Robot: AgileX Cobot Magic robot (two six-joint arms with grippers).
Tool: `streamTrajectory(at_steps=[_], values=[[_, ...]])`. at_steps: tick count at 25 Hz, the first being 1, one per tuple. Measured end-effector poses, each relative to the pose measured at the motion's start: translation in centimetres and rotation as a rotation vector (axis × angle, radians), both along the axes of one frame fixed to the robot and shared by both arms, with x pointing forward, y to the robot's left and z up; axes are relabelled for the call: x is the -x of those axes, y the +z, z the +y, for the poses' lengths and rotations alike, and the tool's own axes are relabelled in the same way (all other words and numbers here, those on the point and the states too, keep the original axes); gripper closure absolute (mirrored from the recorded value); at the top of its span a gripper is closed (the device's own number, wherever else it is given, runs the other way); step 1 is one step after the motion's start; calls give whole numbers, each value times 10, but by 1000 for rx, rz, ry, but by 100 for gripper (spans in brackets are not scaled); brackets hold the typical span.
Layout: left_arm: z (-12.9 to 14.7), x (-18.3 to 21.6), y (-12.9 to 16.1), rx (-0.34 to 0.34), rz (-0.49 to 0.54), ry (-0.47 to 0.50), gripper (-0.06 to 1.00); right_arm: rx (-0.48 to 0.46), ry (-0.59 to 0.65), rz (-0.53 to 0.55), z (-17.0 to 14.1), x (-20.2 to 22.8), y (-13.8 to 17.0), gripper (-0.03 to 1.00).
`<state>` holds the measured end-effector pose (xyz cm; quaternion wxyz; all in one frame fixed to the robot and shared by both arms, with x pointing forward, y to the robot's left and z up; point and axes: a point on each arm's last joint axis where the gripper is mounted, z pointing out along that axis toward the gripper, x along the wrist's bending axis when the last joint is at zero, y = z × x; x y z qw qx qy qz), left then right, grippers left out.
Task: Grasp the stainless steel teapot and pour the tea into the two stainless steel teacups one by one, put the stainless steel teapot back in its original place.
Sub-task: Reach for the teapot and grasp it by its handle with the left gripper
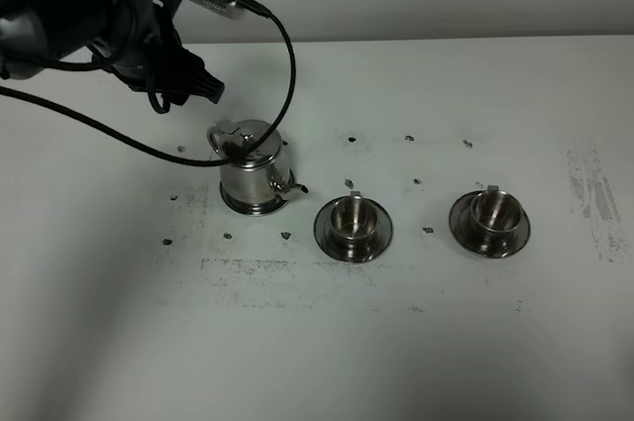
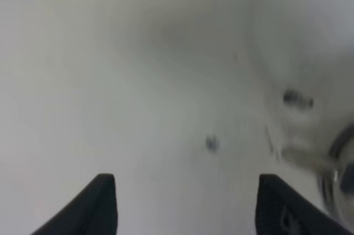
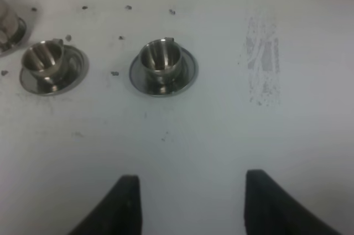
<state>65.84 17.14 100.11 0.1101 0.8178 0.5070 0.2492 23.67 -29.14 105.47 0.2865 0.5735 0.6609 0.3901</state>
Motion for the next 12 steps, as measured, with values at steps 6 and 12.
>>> streamTrajectory(at_steps=[6, 12], values=[[-14, -8, -12, 124, -50, -114, 41, 0, 0, 0, 0, 0, 0, 56], [-25, -8, -28, 142, -1, -229, 44, 0, 0, 0, 0, 0, 0, 56]])
